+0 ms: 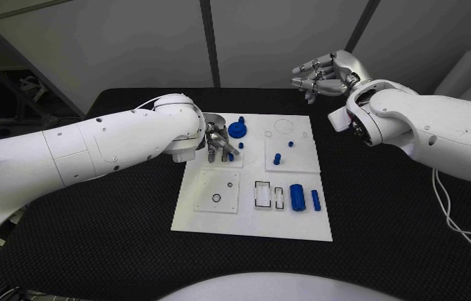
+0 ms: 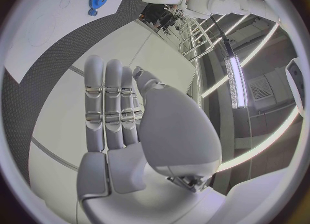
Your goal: Assemble the parts on the task board
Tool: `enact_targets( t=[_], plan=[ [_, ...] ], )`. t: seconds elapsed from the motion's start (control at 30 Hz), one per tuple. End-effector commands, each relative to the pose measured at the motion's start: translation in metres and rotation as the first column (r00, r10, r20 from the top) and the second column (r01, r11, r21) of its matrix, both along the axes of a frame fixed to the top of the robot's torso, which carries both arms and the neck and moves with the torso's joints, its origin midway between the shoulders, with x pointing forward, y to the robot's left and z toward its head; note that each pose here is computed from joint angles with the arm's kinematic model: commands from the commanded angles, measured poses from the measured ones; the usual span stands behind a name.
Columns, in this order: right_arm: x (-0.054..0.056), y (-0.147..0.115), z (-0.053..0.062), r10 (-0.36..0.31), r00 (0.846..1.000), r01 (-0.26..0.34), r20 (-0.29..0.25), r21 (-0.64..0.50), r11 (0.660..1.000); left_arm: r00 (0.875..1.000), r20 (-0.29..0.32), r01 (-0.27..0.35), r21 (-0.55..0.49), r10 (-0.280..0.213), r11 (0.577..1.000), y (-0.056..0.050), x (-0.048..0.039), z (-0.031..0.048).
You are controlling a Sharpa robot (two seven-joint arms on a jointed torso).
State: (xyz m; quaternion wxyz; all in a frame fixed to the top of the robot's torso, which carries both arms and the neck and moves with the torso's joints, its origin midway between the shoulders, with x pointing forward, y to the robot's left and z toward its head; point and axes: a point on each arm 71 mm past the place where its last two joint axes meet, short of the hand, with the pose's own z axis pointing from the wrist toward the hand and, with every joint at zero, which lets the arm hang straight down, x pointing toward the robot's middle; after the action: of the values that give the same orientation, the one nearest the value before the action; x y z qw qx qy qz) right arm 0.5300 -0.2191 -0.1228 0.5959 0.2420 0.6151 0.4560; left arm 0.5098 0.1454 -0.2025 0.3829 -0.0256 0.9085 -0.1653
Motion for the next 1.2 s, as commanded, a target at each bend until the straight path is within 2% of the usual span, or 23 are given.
enact_targets(
  t=[0.03,0.4,0.83,1.0,1.2],
  plan=[
    [0.0,0.001,0.001,0.003,1.0,-0.003,0.004,-0.002,1.0,1.0,-0.005,0.007,0.017,-0.007,1.0,0.0,0.0,0.0002],
    [0.001,0.002,0.001,0.009,1.0,-0.009,-0.003,-0.003,1.0,1.0,-0.009,0.011,0.015,-0.011,1.0,-0.001,-0.001,0.0001],
    [0.001,0.003,0.0,0.018,1.0,-0.018,-0.014,-0.006,1.0,0.999,-0.037,-0.009,-0.018,0.008,1.0,0.003,-0.0034,-0.0004],
    [0.002,0.003,-0.001,0.018,1.0,-0.018,-0.016,-0.007,1.0,0.999,-0.032,-0.029,-0.045,0.028,0.999,0.005,-0.0043,0.0007],
    [0.002,0.002,-0.001,0.018,1.0,-0.018,-0.019,-0.009,1.0,0.997,-0.012,-0.079,-0.105,0.078,0.991,0.008,-0.0055,0.0038]
  ],
)
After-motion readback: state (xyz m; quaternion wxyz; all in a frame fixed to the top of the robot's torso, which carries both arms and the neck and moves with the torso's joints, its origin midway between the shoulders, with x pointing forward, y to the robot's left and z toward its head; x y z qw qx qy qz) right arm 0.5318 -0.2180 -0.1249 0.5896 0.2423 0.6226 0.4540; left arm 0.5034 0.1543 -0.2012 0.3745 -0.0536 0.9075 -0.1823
